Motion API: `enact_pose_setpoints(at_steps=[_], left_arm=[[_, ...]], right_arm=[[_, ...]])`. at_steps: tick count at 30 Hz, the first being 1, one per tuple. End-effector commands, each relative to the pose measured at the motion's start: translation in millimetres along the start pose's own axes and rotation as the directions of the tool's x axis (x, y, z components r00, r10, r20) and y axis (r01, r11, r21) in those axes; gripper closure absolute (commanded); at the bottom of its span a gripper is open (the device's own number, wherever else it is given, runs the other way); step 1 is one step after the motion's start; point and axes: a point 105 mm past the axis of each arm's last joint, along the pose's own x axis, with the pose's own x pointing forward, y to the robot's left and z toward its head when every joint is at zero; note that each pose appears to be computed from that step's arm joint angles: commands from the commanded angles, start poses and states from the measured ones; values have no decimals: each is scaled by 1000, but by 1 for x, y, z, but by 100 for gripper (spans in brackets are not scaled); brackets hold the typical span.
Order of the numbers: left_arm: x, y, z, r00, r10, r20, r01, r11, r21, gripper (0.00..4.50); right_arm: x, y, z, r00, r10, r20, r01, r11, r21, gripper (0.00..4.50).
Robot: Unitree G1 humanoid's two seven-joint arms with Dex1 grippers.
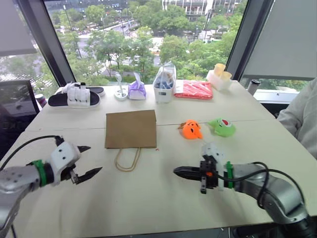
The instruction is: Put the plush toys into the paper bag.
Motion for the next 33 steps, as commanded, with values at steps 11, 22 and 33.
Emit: enact_pose_setpoints(at_steps=[11, 22, 33], left_arm=[[75, 18, -9, 987, -161, -5, 153, 931, 332, 7], [97, 10, 5, 978, -183, 100, 140, 932, 333, 7], [92, 13, 19, 965, -206, 159, 156, 947, 280, 440]], right_arm=[[10, 11, 3, 992, -99, 71, 100, 995, -9, 450], [10, 5, 4, 986, -144, 82, 144, 990, -2, 450], [13, 5, 0, 987, -138, 78, 139, 990, -1, 450]])
